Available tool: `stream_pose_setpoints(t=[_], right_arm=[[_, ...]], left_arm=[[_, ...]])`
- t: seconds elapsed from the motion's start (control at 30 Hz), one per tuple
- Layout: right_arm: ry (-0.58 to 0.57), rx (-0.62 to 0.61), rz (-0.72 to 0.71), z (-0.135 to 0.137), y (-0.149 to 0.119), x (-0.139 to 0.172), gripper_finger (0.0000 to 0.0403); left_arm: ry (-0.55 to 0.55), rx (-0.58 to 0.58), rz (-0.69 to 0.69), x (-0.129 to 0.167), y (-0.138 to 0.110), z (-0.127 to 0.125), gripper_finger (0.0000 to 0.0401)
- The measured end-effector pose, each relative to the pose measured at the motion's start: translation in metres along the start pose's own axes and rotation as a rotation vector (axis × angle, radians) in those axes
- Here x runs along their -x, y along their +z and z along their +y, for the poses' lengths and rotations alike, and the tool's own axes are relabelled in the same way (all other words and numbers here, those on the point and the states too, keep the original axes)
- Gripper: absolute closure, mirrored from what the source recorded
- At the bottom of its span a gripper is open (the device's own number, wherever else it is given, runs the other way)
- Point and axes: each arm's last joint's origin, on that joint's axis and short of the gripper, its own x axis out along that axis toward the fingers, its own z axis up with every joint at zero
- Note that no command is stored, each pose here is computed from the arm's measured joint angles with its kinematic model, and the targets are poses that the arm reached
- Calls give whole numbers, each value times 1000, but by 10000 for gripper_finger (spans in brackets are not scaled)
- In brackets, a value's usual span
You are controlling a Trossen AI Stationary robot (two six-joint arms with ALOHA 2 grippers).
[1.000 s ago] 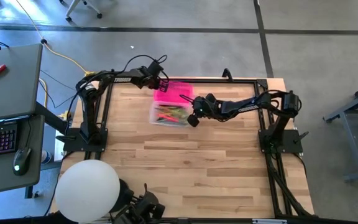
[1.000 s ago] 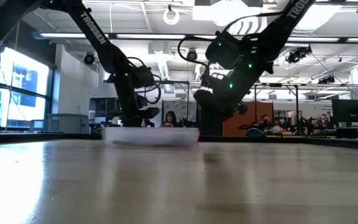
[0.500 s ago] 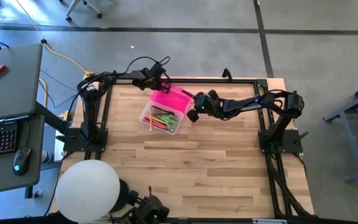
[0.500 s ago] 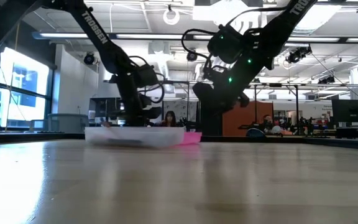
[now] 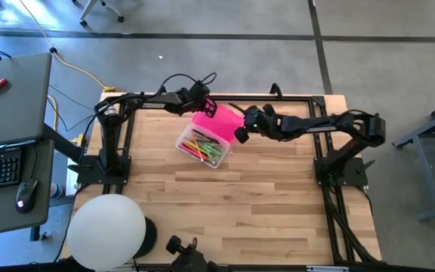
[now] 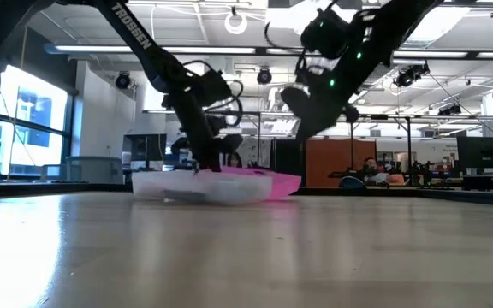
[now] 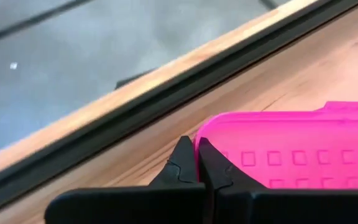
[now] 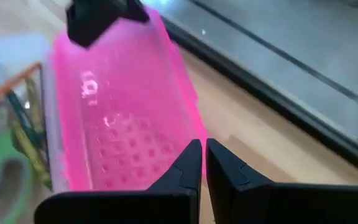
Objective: Pick & place school supplies into a supply box
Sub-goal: Close the pink supply box
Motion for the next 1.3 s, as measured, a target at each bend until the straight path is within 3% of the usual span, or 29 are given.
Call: stream_pose_setpoints(t=[0.23, 0.47, 0.67, 0.9, 1.07, 1.3], right_arm=[[36, 6, -93, 8, 11, 42, 402], [1, 59, -112, 24, -1, 73, 401], [-157, 70, -114, 32, -22, 88, 402], [-339, -42, 0, 8, -53, 85, 402], [-240, -145, 91, -7, -92, 57, 402], [-4, -388, -13, -36, -119, 22, 403]], left_arm=[[-45, -19, -101, 20, 10, -16, 378], [-29, -52, -127, 27, 8, -28, 389], [14, -118, -179, 34, 5, -44, 382], [27, -145, -191, 40, 0, -56, 389], [24, -150, -194, 41, 0, -57, 383], [14, -152, -191, 41, 0, -57, 388]])
